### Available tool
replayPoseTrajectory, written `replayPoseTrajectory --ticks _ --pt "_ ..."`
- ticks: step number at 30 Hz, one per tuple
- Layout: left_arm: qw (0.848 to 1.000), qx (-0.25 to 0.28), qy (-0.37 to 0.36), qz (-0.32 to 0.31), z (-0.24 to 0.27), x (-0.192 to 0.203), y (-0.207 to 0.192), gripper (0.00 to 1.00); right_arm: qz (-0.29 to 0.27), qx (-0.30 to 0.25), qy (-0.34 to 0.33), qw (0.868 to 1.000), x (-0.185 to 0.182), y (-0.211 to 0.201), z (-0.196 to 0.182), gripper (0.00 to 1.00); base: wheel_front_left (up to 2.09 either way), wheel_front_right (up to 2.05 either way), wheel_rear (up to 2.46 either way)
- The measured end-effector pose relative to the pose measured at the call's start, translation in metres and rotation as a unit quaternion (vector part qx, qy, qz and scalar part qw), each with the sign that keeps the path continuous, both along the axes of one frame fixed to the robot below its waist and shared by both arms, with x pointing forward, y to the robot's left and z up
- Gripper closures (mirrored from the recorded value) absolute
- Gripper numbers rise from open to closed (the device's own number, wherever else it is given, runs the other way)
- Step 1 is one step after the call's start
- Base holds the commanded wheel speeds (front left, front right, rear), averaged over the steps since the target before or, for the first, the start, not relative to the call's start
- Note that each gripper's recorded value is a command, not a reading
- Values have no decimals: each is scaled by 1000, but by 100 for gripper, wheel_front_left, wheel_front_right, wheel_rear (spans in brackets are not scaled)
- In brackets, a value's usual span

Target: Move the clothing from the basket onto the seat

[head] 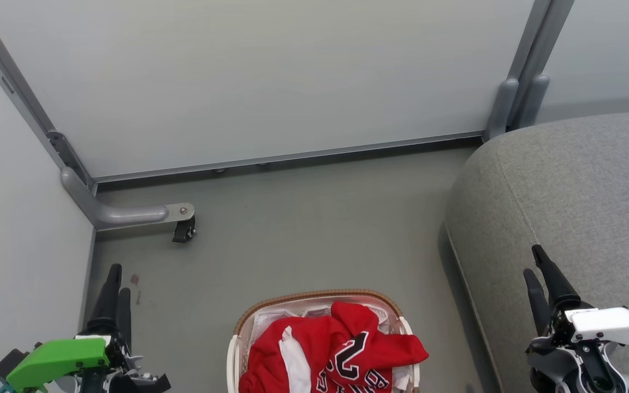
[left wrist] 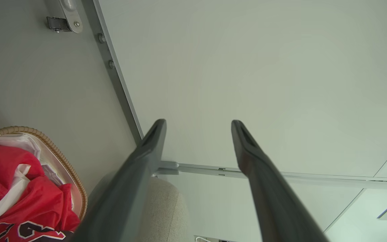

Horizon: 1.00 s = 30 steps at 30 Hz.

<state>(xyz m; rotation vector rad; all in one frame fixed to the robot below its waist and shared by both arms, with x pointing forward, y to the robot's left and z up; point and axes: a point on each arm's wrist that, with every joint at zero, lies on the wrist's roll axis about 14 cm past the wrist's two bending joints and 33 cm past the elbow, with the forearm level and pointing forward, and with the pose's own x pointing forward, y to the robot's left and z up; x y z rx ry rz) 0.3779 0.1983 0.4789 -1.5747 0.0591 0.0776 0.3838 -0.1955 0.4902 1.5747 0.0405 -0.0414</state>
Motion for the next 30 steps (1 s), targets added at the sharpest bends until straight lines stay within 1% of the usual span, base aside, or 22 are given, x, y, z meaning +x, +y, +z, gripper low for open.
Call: replayPoseTrajectory --ticks 6,13,19,23,30 --pt "999 52 9 0 -4 0 2 0 4 -45 3 999 1 1 0 0 0 0 0" --pt "992 126 20 -11 -10 -1 -2 0 10 -125 -1 992 6 2 4 0 0 0 0" --pt "978 205 23 -27 -11 0 -4 0 14 -190 -1 982 7 4 4 0 0 0 0" --pt "969 245 25 -37 -13 -1 -7 0 21 -225 -5 974 8 7 6 0 0 0 0" --pt "946 320 19 -53 -11 1 -14 0 24 -288 -12 957 9 10 8 0 0 0 0"
